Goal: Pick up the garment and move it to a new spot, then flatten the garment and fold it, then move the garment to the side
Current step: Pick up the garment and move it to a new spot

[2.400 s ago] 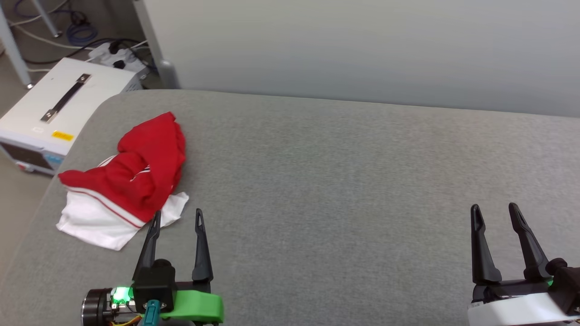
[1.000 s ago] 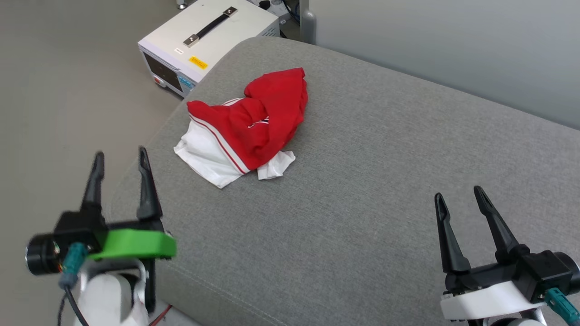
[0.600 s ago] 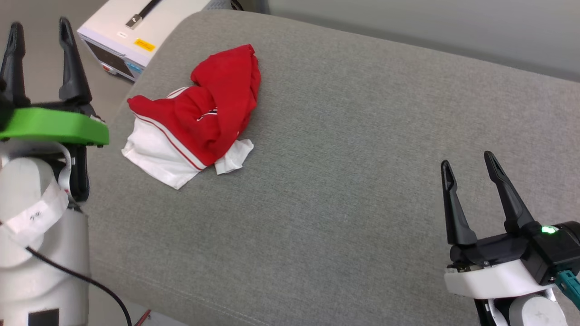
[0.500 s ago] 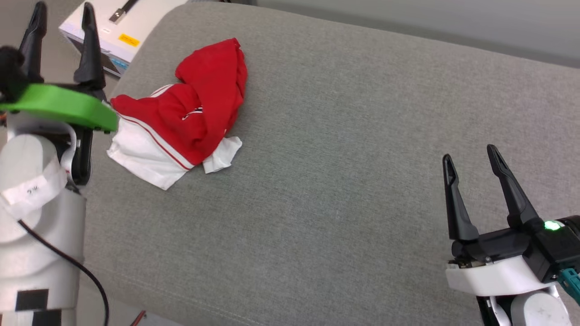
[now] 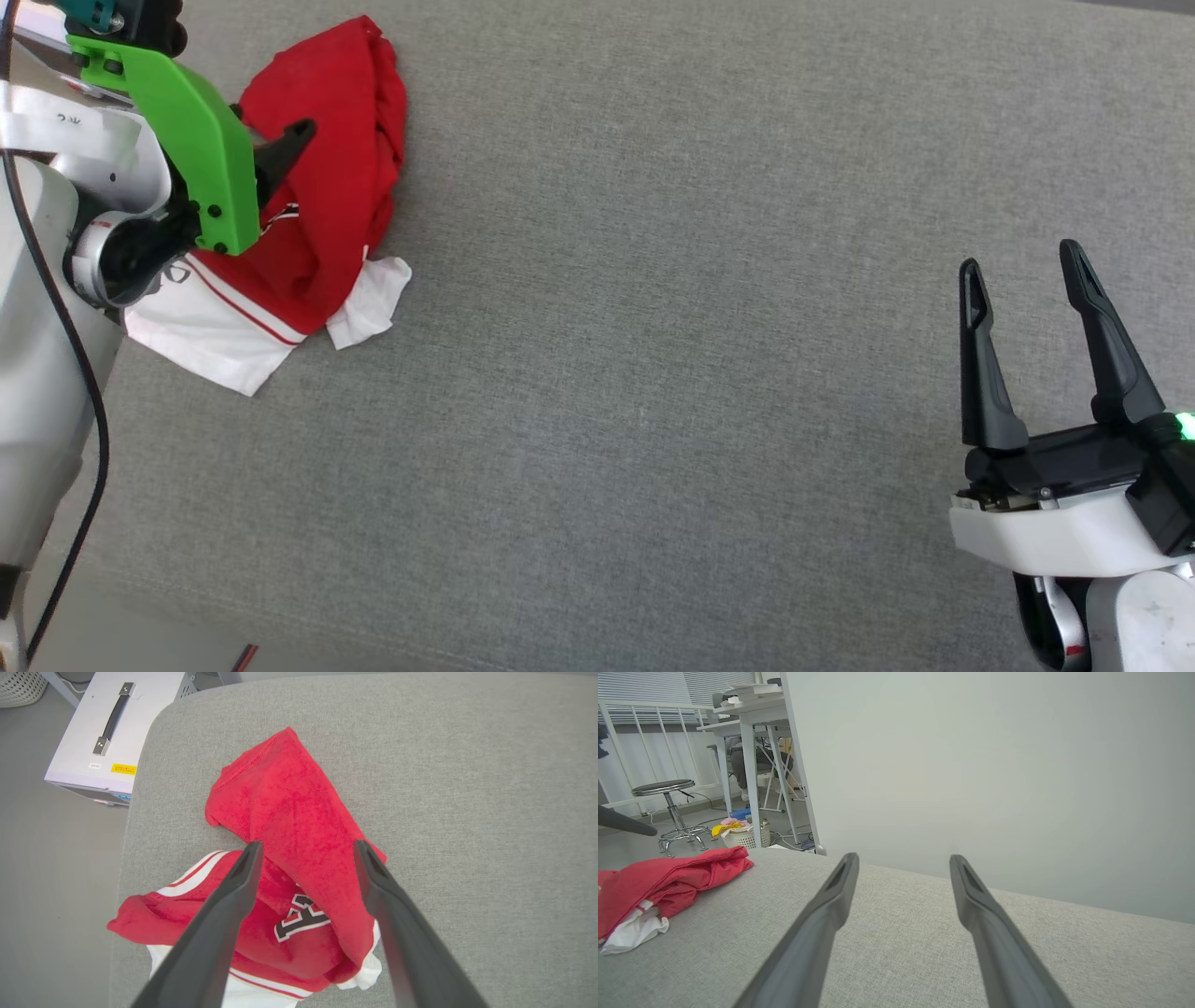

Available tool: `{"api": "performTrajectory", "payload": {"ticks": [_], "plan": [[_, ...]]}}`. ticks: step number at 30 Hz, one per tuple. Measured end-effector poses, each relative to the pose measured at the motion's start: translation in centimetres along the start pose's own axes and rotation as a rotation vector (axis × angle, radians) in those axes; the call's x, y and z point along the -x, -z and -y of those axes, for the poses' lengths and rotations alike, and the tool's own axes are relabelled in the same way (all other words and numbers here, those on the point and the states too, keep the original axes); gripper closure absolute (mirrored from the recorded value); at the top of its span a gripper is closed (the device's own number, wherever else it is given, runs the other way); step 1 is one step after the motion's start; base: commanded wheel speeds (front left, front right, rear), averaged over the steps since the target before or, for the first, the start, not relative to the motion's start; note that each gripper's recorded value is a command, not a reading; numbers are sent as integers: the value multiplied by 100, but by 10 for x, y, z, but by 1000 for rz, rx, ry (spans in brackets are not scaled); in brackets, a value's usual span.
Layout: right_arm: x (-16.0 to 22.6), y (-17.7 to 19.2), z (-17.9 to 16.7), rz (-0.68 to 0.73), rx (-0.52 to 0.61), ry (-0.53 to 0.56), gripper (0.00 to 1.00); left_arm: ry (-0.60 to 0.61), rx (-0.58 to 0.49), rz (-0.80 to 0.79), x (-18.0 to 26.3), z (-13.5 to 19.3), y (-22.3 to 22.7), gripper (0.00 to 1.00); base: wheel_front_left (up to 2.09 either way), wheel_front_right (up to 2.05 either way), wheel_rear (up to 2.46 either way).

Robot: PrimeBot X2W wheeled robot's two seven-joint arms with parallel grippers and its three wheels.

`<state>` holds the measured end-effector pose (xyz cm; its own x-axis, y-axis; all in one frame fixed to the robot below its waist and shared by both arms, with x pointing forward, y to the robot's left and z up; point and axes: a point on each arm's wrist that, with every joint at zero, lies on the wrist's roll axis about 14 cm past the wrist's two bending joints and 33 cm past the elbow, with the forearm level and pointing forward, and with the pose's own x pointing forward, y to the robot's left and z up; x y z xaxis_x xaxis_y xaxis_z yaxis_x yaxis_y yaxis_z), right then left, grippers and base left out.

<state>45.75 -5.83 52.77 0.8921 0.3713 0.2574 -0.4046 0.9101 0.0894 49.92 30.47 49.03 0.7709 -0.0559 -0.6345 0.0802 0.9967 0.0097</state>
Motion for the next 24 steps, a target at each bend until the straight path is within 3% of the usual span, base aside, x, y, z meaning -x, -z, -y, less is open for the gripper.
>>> {"api": "performTrajectory", "payload": {"ticks": [9,15,23,24], "plan": [[-2,16,24,-24,4,59,0,36,-41,-387,-31,7,75,0,0,0,0],[0,26,37,-44,0,91,0,45,-40,-519,-48,13,116,0,0,0,0],[1,34,43,-60,-3,107,0,39,-85,-562,-59,14,125,0,0,0,0],[1,34,43,-59,-2,107,0,39,-87,-559,-59,14,124,17,0,0,0]]}}
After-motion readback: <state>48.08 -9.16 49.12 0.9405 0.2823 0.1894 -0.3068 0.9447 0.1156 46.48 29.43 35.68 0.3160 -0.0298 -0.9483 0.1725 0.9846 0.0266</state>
